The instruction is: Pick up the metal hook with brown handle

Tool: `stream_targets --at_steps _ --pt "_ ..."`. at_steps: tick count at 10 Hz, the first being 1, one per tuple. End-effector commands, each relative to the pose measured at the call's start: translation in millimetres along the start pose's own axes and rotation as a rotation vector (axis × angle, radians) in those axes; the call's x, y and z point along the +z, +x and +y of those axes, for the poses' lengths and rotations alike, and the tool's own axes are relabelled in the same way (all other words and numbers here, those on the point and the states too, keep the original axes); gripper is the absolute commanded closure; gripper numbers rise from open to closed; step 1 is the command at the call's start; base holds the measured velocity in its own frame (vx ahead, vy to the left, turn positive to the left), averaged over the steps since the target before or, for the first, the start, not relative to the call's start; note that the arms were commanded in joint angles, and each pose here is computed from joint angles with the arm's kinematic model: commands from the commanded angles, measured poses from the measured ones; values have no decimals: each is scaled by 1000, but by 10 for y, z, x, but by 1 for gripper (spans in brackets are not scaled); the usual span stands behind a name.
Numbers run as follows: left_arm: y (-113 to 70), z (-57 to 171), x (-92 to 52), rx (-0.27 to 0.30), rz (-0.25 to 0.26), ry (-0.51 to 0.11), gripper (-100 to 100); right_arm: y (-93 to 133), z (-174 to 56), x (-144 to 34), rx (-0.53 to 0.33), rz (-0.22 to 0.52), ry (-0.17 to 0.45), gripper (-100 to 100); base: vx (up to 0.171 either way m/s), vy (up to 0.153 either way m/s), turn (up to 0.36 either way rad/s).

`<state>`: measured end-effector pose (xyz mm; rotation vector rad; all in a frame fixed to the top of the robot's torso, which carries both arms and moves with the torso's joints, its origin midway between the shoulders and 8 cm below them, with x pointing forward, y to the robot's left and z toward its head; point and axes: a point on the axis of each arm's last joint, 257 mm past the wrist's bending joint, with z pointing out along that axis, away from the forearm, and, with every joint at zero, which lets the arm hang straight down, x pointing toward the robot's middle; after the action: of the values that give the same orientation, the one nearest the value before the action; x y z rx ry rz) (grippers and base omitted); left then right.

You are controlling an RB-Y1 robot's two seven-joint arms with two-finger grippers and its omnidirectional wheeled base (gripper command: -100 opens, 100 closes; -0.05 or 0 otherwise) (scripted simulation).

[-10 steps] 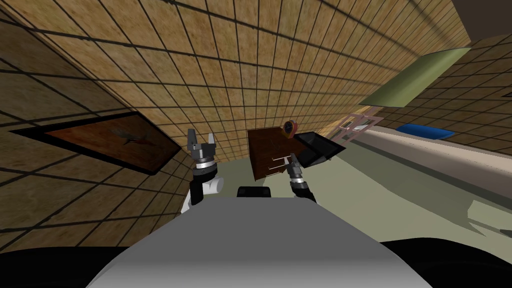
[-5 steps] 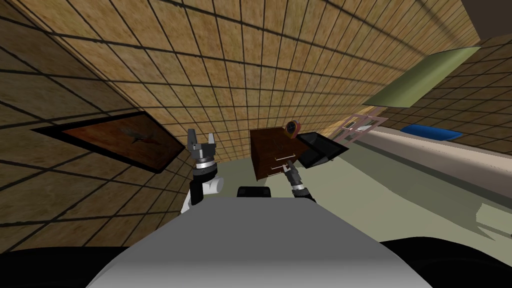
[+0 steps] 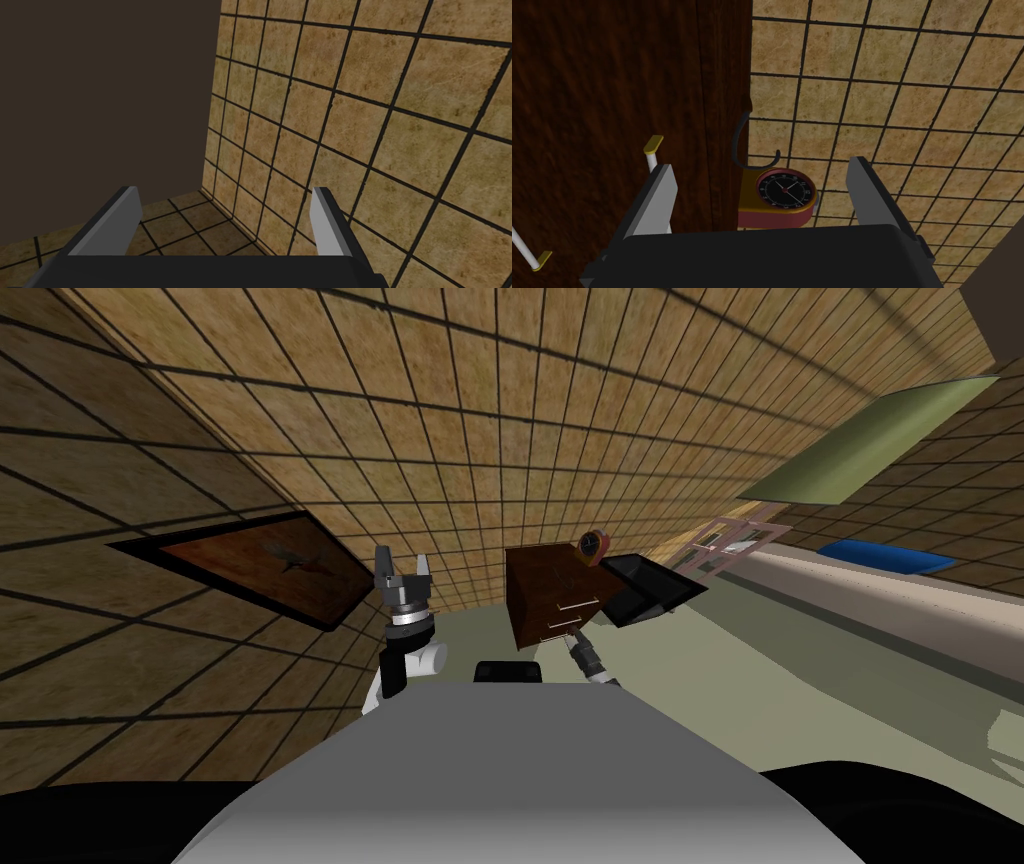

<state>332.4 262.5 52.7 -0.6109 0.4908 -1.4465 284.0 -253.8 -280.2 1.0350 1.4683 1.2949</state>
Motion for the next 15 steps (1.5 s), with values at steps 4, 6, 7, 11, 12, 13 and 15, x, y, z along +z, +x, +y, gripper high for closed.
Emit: stream_targets --at_steps 4,6,7,11,12,13,15 --pt "0 0 0 0 0 0 0 -53 -429 -341 -33 64 143 -100 7 53 30" --pt "0 0 0 0 0 0 0 -72 -695 -581 -42 91 230 -100 31 89 48" --pt "0 0 0 0 0 0 0 -99 -701 -602 -58 104 238 -100 10 35 -6" --pt "0 0 0 0 0 0 0 -250 -1167 -1184 -109 171 422 -100 35 68 60" --pt "0 0 0 0 0 0 0 -286 -1361 -1461 -111 180 498 -100 47 82 83" --pt "0 0 0 0 0 0 0 -359 -1356 -1497 -139 202 512 -100 42 68 43" --pt "0 0 0 0 0 0 0 -462 -1514 -1804 -163 225 593 -100 24 46 51"
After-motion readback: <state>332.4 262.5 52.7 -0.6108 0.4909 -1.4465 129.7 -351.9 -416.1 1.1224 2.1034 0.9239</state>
